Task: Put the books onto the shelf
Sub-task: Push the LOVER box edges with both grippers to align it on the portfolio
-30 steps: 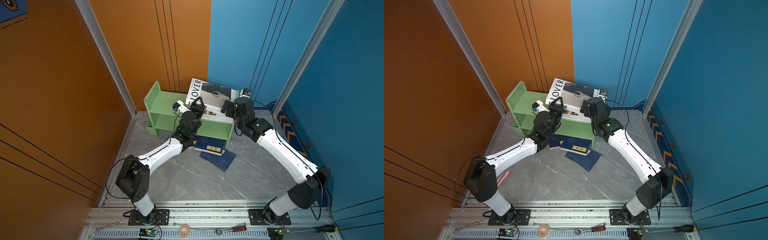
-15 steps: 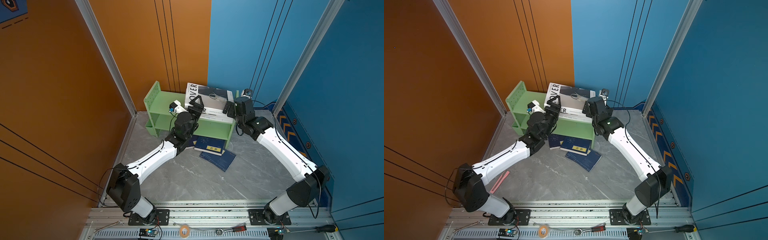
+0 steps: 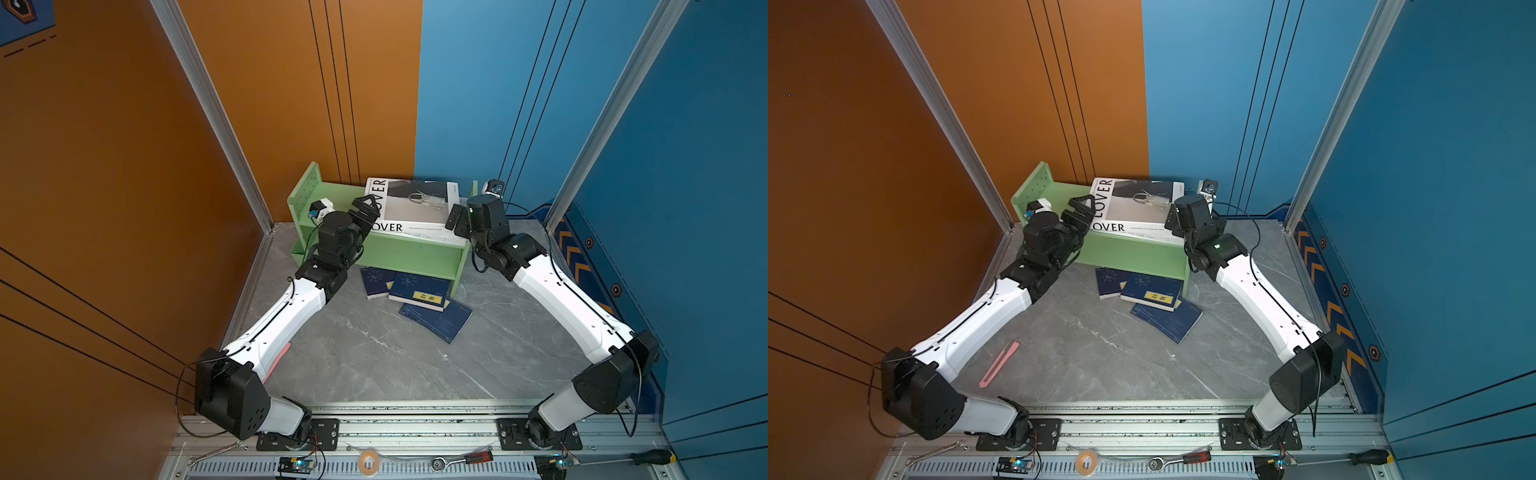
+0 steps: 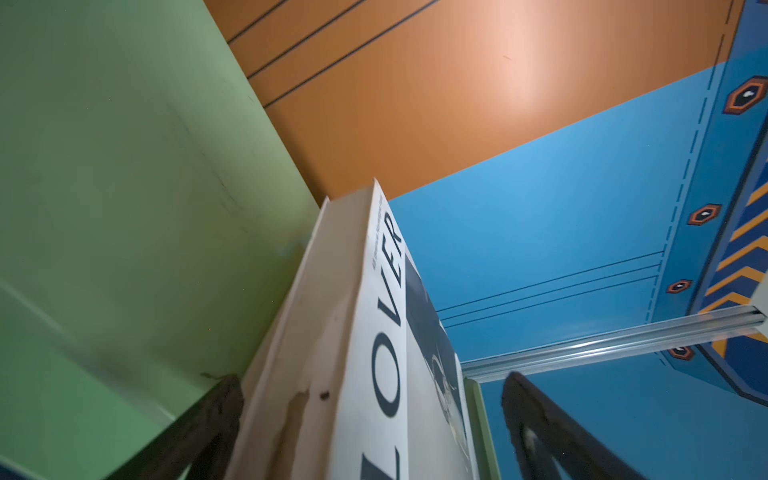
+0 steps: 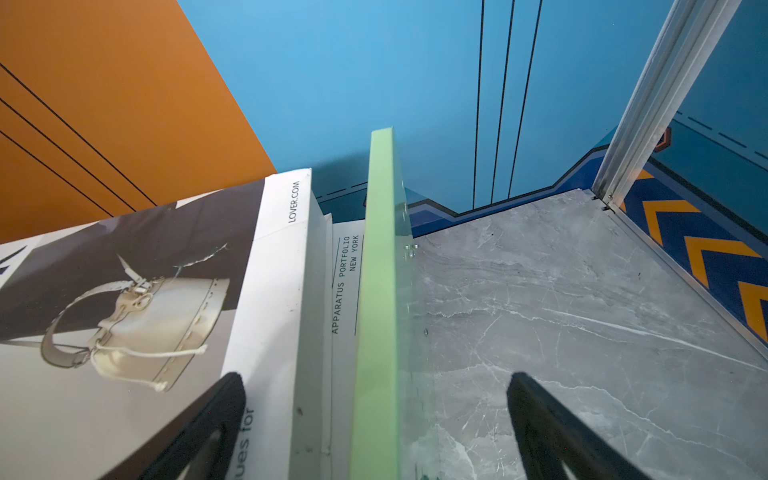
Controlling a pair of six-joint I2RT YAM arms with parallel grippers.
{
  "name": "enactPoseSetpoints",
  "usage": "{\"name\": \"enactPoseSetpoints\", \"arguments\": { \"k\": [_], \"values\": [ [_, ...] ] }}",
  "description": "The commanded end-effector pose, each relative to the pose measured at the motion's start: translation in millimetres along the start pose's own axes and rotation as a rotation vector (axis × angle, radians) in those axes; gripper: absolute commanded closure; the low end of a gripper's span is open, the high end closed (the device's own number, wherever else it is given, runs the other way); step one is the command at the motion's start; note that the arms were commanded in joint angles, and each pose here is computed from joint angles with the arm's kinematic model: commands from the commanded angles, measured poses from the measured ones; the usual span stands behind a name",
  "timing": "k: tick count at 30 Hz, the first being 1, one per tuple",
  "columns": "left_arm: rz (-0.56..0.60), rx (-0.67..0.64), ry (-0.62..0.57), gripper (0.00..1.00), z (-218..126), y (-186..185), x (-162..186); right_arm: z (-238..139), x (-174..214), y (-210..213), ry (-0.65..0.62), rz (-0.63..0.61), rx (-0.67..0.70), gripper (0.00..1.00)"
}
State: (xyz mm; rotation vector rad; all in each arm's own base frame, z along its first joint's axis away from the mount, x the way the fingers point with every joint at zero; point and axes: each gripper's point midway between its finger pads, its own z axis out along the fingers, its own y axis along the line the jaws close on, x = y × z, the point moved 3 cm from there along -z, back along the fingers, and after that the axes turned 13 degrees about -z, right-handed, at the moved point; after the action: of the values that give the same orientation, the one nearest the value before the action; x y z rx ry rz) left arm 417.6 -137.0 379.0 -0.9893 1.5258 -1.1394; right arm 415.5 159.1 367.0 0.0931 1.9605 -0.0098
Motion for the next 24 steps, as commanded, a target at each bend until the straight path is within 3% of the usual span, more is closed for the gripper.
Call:
{"name": "enactPoseSetpoints", "arguments": {
  "k": [1, 7, 10, 14, 20, 24],
  "values": [
    [0.162, -0.001, 0.062, 0.02, -19, -16, -16, 0, 18, -4, 0.069, -0.029, 0.001, 0.00],
    [0.477, -0.008, 0.286, 0.02, -26, -35, -11, -11, 10, 2, 0.052, -0.029, -0.072, 0.00],
    [0.436, 0.057, 0.450, 0.10, -15, -37, 2, -17, 7, 5, 0.038, -0.021, -0.115, 0.00],
    [0.405, 0.032, 0.520, 0.29, 4, -25, 2, -23, 4, 5, 0.032, -0.019, -0.128, 0.00],
    [0.457, -0.037, 0.462, 0.30, 11, -13, -11, -29, 4, 3, 0.029, -0.016, -0.136, 0.00],
    [0.449, -0.042, 0.497, 0.31, 16, -7, -9, -27, 7, 5, 0.040, -0.028, -0.140, 0.00]
  ]
}}
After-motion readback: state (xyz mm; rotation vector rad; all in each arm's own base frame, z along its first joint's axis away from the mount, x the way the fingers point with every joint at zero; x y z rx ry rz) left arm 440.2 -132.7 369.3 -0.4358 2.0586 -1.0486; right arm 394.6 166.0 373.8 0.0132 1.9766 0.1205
